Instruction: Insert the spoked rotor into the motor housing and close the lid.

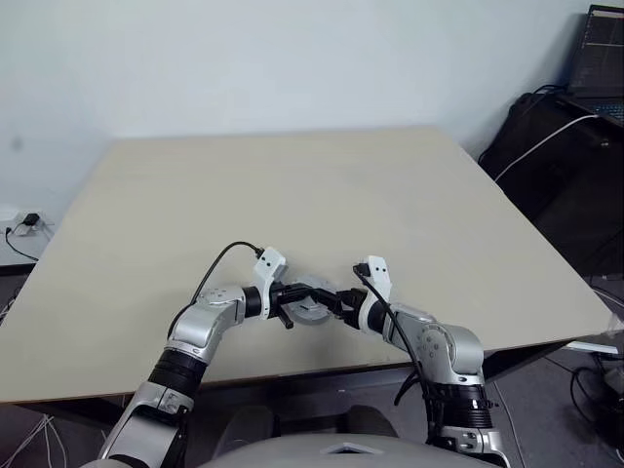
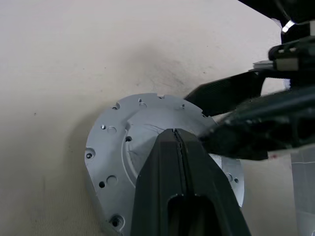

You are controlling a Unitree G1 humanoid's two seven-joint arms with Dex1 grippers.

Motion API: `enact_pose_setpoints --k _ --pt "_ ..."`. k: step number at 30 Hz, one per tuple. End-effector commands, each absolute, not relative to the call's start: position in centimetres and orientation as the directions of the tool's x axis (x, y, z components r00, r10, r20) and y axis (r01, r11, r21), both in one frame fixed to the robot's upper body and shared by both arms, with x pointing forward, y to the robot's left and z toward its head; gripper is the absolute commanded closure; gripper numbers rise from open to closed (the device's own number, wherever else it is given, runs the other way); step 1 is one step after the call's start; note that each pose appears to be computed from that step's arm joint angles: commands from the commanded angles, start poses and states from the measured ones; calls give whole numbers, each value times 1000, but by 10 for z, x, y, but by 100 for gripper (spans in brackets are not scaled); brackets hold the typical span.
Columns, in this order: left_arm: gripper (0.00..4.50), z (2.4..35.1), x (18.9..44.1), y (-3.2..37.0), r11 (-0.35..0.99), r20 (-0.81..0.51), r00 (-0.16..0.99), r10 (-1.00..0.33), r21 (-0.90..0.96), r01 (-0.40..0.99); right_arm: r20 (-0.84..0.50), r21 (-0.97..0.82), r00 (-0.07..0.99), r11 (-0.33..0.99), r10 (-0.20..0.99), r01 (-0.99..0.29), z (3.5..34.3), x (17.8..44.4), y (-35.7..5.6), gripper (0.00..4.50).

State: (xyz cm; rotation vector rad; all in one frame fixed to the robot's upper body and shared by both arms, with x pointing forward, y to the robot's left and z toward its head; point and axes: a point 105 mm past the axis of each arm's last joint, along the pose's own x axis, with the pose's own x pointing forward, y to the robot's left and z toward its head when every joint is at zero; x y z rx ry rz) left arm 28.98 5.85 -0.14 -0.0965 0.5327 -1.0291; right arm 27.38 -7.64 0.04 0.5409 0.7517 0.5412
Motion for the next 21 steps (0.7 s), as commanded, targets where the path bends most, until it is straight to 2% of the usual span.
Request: enact_pose_setpoints --k 1,6,12,21 --pt "450 -11 285 63 540 -419 393 -819 -329 775 -456 672 622 704 637 -228 6 279 -76 2" --pt "450 -12 282 64 542 -421 392 -818 -334 771 -460 735 612 663 643 -143 0 279 -77 2" --pt "450 -14 280 66 546 -426 393 -815 -336 768 -396 847 581 527 711 -68 4 275 -68 2" --pt "450 -16 279 71 558 -431 402 -808 -340 757 -324 908 523 414 788 -60 14 266 -52 2"
